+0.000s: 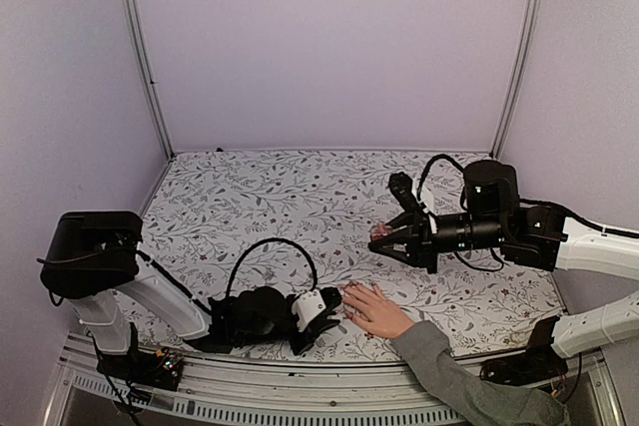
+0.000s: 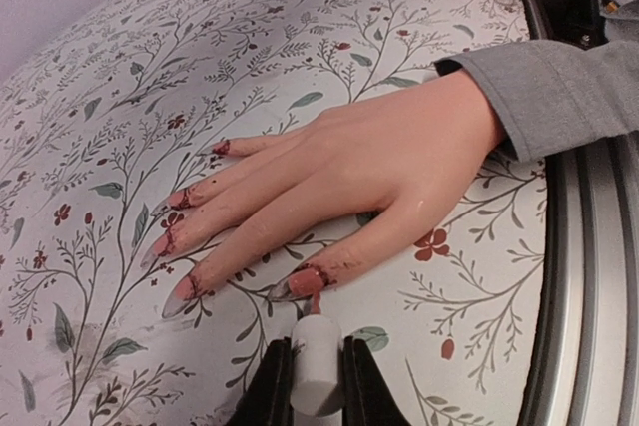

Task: Paint the nails
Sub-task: Paint the nail polish on the nail.

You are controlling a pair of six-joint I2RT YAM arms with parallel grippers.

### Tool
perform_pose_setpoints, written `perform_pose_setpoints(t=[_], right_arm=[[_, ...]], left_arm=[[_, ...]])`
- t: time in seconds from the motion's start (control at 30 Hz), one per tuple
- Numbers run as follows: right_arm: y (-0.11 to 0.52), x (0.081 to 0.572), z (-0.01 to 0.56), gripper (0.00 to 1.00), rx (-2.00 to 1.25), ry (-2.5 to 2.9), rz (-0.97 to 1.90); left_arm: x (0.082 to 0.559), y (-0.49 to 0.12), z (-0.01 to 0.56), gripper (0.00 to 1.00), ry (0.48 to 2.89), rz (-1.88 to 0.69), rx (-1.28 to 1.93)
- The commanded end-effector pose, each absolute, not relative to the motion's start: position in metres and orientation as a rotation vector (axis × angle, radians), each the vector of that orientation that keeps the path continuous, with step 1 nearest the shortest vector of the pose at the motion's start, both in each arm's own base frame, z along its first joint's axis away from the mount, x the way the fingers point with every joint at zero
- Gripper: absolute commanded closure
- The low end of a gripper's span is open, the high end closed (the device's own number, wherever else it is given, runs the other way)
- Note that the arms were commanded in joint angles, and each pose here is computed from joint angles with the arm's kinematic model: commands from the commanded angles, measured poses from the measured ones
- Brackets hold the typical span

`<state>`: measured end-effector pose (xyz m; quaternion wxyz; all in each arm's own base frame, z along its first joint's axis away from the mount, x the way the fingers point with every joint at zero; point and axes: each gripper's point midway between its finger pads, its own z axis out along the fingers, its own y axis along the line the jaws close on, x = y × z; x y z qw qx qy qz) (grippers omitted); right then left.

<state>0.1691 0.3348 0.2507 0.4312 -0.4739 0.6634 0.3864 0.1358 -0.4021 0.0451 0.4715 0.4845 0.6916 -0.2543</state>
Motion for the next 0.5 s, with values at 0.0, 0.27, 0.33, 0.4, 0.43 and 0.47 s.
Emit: perform_pose_setpoints(t=[0.0,0.27,0.33,0.4,0.43,0.47], right_arm=[[0.3347,0.1709,0.2595,1.0,-1.169,1.626,0.965],[0.3346,0.1712,0.2595,1.0,-1.168,1.626,0.964],[0.3348,0.1709,0.2598,1.0,-1.169,1.625,0.965],[0.3349,0.1714,0.2598,1.0,-1.167,1.625,0.964],[0.335,0.1713,0.2596,1.0,-1.168,1.625,0.964],[0.3352,0.1712,0.2598,1.0,-1.168,1.624,0.965]], left_arm=[[0.1376,-0.409,0.048,1.0,1.688,-0.647,1.165],[0.1403,-0.4077,0.0478,1.0,1.698,-0.647,1.15],[0.141,-0.4075,0.0477,1.0,1.699,-0.645,1.148],[0.1411,-0.408,0.0484,1.0,1.698,-0.649,1.147],[0.1413,-0.4081,0.0481,1.0,1.699,-0.649,1.147],[0.1419,-0.4078,0.0483,1.0,1.699,-0.649,1.145]])
